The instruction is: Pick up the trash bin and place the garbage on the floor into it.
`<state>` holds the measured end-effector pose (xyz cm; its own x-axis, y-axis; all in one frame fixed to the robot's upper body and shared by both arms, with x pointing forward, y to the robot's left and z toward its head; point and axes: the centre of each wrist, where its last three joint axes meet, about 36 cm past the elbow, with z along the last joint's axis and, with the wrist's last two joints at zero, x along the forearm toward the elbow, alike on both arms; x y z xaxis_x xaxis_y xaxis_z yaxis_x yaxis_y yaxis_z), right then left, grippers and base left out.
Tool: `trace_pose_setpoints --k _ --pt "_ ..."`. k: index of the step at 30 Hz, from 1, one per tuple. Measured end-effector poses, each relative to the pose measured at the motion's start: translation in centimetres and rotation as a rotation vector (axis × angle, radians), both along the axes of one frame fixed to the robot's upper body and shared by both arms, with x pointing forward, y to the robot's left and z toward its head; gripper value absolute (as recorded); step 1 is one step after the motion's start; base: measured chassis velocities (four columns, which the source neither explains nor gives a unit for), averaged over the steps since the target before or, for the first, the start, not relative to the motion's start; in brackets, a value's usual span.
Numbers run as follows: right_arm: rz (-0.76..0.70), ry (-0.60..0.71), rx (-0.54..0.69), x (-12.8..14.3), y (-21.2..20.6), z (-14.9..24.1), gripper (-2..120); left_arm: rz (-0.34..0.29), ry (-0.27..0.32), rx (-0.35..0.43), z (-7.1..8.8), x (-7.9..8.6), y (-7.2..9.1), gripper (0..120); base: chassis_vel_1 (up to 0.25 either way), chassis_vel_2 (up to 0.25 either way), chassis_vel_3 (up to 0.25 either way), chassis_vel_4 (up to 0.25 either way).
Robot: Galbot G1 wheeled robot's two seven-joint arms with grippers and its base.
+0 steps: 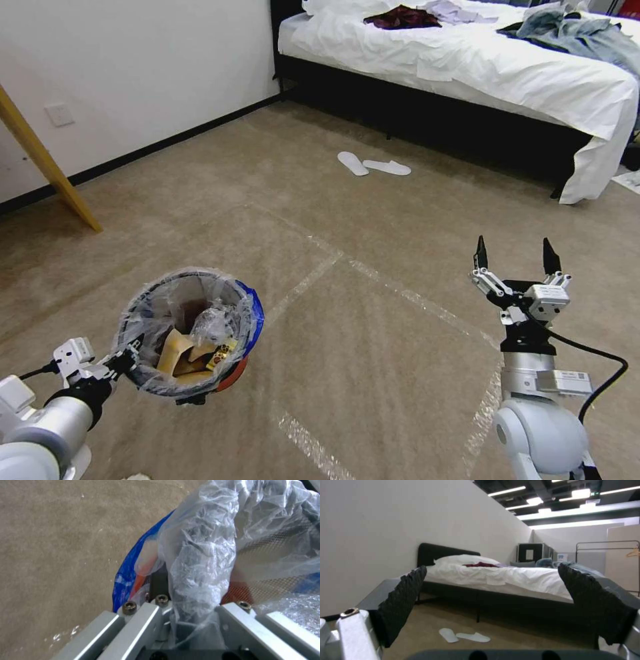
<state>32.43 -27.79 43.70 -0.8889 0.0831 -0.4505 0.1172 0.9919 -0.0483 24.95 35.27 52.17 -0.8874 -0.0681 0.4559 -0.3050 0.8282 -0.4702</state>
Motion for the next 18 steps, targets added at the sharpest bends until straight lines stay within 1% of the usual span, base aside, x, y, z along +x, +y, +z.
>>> trace_pose_setpoints --k 9,18 --pt "0.019 0.007 -0.001 0.46 0.55 -0.44 100 0.008 0.006 -0.019 0.10 0.24 0.52 1 -0.165 0.166 0.157 -0.166" --pt "0.038 0.019 -0.006 0.56 0.95 -0.86 100 0.009 0.011 -0.025 0.05 0.41 0.69 1 -0.158 0.160 0.172 -0.159"
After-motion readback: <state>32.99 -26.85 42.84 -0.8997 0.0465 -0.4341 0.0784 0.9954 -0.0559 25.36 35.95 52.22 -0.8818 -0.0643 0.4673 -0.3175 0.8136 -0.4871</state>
